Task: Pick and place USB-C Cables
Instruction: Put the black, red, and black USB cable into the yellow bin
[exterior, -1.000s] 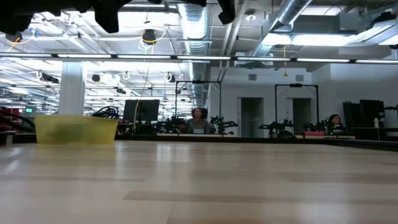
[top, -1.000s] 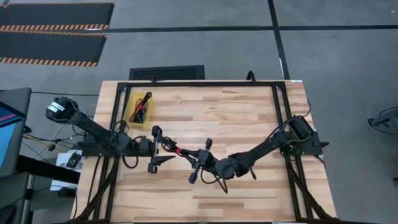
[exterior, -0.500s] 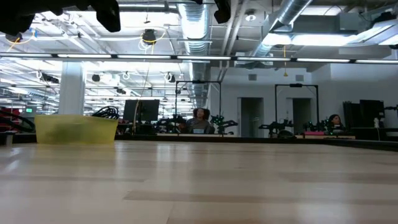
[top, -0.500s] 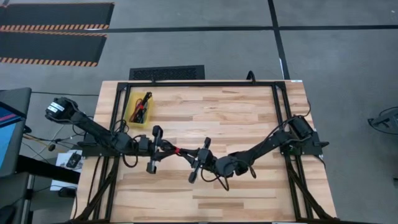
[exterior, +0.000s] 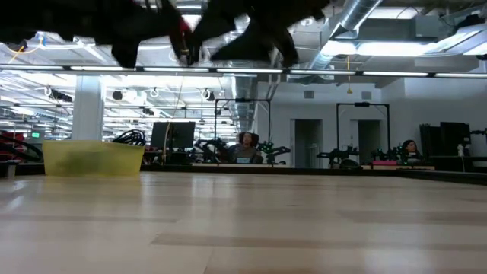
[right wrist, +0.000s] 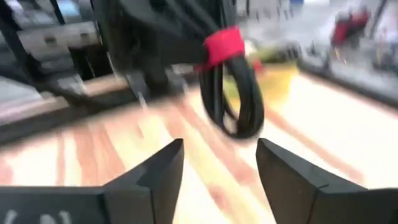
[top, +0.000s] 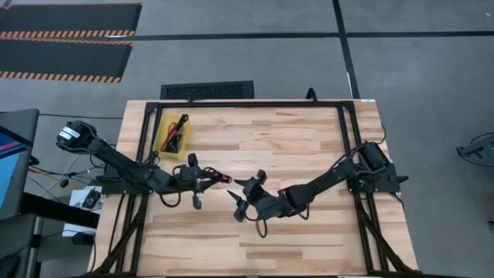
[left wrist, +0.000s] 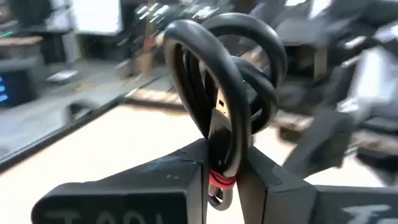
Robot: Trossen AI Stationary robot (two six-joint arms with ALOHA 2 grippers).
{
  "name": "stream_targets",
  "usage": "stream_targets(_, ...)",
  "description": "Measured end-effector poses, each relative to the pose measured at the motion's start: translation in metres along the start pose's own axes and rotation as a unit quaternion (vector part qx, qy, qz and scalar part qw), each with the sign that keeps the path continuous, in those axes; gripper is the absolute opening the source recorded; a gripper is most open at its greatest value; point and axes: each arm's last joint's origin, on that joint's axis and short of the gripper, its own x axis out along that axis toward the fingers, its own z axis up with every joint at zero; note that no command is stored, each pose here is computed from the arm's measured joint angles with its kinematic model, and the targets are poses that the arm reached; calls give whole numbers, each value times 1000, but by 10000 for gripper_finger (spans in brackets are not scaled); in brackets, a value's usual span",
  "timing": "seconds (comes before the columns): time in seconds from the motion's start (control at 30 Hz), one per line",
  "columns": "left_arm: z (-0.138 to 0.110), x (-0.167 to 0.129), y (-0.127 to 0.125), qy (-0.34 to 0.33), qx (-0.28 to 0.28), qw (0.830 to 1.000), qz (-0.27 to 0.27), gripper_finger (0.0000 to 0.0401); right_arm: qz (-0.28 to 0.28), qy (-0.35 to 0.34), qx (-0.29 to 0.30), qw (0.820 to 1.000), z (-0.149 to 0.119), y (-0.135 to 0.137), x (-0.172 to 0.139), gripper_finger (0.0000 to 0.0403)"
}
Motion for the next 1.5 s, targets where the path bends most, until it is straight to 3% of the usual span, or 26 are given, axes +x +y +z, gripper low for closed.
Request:
stream_targets(0.2,-17,0,13,95,-2,993,70,26,-64,129,-2,990,-27,-24,-1,244)
stream_targets(0.37,-7,2,34,200,8,968,150,27,-129,192,-17,973,-39,-43,-6,241)
stream_targets(0.57,25,-5,69,331,25,905,268,29,-150,207,-21,966,-49,-47,-11,240)
stream_targets(0.7,32,-17,97,451,6,839,304,30,-155,206,-26,966,-53,-49,-12,240)
stream_targets(0.8,41,-23,117,485,-30,804,343,30,-148,200,-28,968,-51,-48,-10,240)
stream_targets(0.9,56,-24,135,494,-50,790,361,31,-139,191,-32,971,-48,-48,-4,240)
stream_targets(1.07,88,-24,162,471,-85,802,356,31,-115,185,-38,975,-42,-49,5,240)
stream_targets(1.17,98,-24,179,472,-86,797,367,31,-110,185,-45,975,-40,-52,10,239)
stream_targets(1.27,90,-21,201,497,-99,772,385,31,-110,180,-51,976,-36,-57,18,239)
stream_targets(1.5,41,0,238,601,-131,694,375,32,-87,188,-51,977,-29,-68,33,239)
